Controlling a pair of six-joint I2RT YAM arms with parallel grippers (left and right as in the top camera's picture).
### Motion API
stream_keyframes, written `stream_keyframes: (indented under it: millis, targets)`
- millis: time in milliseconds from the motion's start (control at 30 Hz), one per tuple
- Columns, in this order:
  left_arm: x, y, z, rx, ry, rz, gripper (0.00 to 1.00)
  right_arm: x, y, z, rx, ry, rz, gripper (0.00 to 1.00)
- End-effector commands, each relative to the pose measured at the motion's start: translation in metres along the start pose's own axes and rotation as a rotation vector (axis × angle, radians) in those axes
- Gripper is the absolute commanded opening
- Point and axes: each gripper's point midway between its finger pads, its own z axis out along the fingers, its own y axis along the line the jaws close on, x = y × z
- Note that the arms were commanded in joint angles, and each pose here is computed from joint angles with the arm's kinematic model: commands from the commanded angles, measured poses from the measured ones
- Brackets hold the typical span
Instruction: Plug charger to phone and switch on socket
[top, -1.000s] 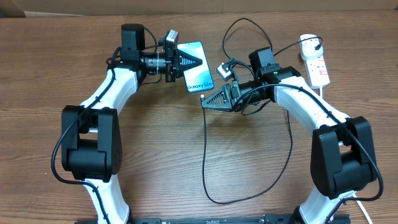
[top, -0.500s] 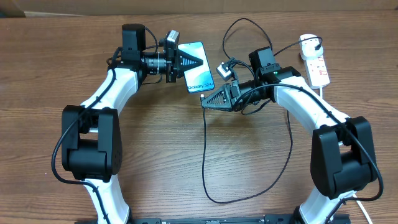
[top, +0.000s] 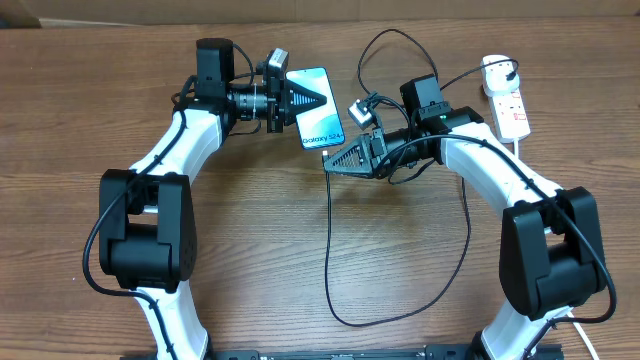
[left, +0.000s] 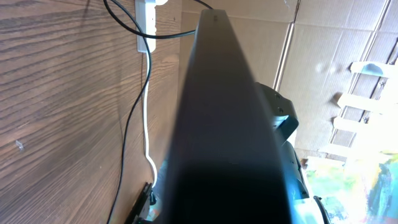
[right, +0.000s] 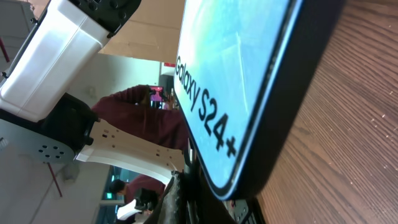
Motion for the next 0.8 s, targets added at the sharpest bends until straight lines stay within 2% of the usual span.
stream_keyframes:
  millis: [0,767]
  targets:
    - [0.0075,-0.0132,0.0030,0.029,0.045,0.024,0.04,-0.0062,0.0164,-0.0043,-0.014,-0.013,-0.040,0.04]
    - [0.0117,-0.0157,0.0030,0.044,0.068,0.022,0.04,-0.0082,0.0159,-0.0043,-0.010,-0.017,-0.049,0.04]
